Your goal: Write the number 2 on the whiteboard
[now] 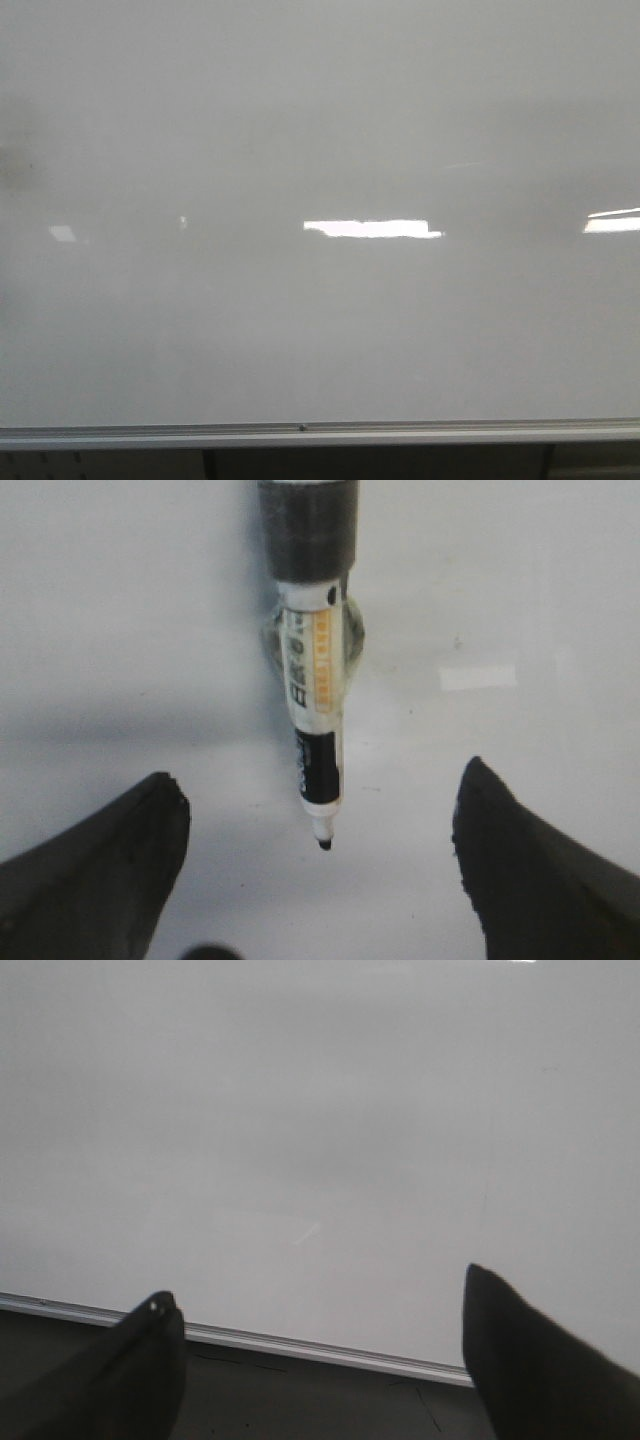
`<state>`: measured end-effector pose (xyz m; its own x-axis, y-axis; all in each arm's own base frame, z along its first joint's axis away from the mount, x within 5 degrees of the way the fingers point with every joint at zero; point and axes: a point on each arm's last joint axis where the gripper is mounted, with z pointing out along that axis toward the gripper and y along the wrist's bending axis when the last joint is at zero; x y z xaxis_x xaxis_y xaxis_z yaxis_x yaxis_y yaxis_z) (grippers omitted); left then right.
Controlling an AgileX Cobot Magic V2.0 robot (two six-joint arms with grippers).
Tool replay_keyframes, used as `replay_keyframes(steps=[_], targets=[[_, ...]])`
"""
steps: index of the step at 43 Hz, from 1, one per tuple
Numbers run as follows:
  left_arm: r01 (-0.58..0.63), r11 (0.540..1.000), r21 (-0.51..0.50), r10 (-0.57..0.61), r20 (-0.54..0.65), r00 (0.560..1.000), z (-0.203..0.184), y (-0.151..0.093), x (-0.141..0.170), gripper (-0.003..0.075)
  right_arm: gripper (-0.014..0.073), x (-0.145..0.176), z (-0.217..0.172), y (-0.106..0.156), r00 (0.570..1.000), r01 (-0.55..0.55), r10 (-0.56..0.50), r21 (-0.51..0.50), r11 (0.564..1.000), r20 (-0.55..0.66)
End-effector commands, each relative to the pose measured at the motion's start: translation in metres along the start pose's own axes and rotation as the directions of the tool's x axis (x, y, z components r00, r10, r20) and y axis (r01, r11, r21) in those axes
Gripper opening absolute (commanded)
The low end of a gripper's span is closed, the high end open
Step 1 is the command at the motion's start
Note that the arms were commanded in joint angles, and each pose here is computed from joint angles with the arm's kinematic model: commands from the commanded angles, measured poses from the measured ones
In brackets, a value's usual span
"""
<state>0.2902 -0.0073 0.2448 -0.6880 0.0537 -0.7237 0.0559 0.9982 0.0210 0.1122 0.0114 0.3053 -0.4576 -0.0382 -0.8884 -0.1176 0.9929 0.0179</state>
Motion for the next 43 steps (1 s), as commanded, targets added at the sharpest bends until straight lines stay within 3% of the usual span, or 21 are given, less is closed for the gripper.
replay_keyframes(steps=[1, 18, 36, 43], targets=[[0.004, 1.0, -0.009, -0.002, 0.142, 0.99, -0.001, 0.001, -0.02, 0.0534, 0.0592, -0.014, -0.002, -0.001, 0.996, 0.008, -0.01, 0.016, 1.0, 0.084], [0.027, 1.0, -0.01, -0.025, 0.157, 0.987, 0.031, 0.002, -0.016, 0.0524, 0.0592, -0.014, -0.002, -0.001, 0.996, 0.008, -0.01, 0.016, 1.0, 0.084], [0.026, 1.0, -0.013, -0.023, 0.173, 0.985, 0.042, 0.001, -0.014, 0.0186, 0.0592, -0.014, -0.002, -0.002, 0.996, 0.008, -0.01, 0.016, 1.0, 0.085], [0.026, 1.0, -0.013, -0.023, 0.172, 0.985, 0.043, 0.001, -0.014, 0.0088, 0.0592, -0.014, -0.002, -0.002, 0.996, 0.008, -0.01, 0.016, 1.0, 0.085]])
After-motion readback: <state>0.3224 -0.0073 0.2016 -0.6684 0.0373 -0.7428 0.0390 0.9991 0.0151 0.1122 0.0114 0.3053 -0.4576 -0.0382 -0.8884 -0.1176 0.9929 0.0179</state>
